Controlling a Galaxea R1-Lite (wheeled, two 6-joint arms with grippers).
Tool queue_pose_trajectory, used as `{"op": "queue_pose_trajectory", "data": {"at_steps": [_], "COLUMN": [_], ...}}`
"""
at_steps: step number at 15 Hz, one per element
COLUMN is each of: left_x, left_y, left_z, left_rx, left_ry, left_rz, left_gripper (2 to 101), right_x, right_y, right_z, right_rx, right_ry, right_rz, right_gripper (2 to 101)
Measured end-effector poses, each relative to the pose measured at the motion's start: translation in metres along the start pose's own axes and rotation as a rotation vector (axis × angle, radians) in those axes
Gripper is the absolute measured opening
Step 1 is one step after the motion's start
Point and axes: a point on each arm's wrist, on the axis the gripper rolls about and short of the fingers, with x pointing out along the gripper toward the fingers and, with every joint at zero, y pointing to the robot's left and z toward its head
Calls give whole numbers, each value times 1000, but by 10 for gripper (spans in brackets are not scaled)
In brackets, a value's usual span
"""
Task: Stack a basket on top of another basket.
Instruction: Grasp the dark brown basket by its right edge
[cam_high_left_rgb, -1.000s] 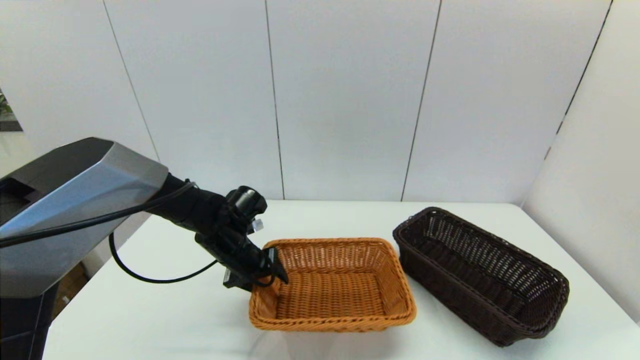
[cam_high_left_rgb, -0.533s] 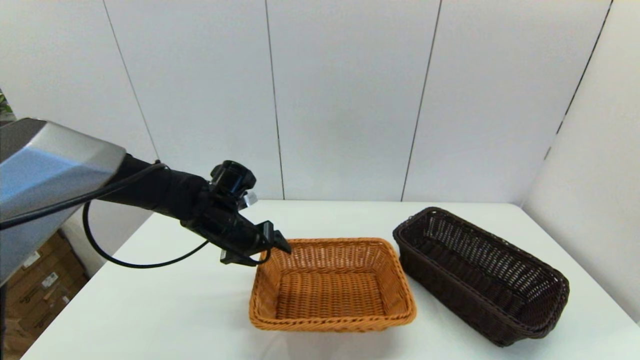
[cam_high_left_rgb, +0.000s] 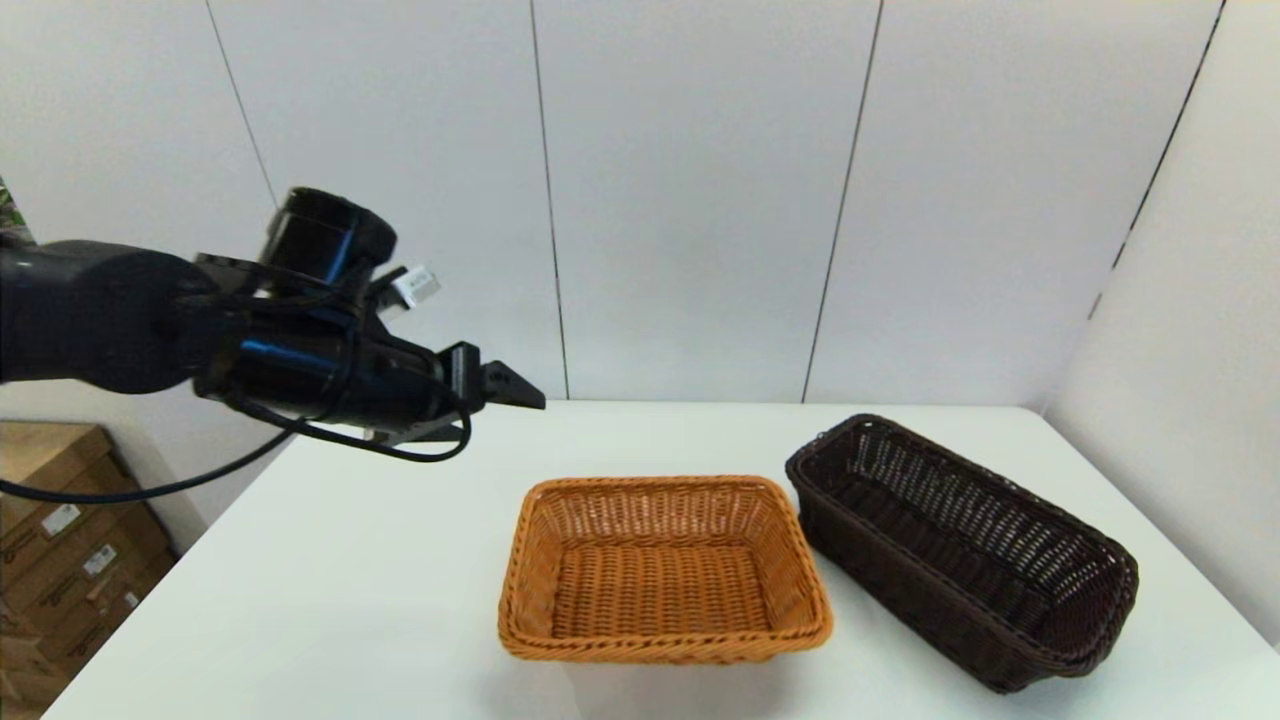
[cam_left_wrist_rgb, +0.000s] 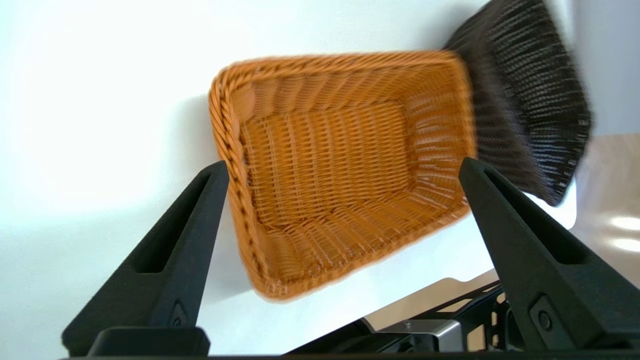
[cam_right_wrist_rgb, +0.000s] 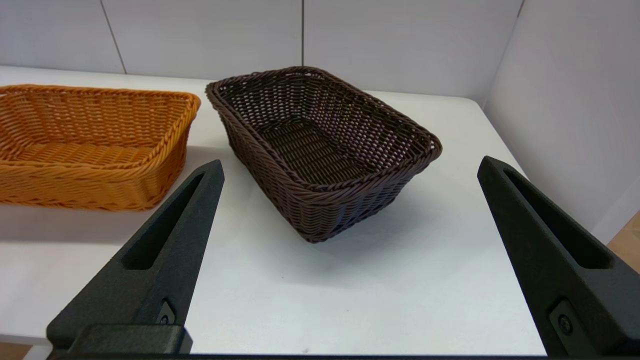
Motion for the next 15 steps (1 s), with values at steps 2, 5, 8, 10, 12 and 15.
{"op": "queue_pose_trajectory", "data": {"at_steps": [2,5,8,10,12,15], "left_x": [-42,-99,-148,-170,-187,-198], "left_y": [-7,-5,6,15,25,37], "left_z": [-9,-38,-82,-112,-145,-188], "left_rx": [86,237,359,414,476,547], "left_ry": [-85,-191,-297,-364,-430,-520], "left_rz": [-13,-8,21,52,94,170], "left_gripper": [946,956,963,966,969,970], "right_x": [0,0,0,0,0,0], "right_y": [0,0,0,0,0,0], "right_z": [0,0,0,0,0,0], "right_rx": [0,0,0,0,0,0], "right_ry": [0,0,0,0,0,0], "right_rz": [0,0,0,0,0,0], "right_gripper": [1005,1005,1005,1005,1005,1005]}}
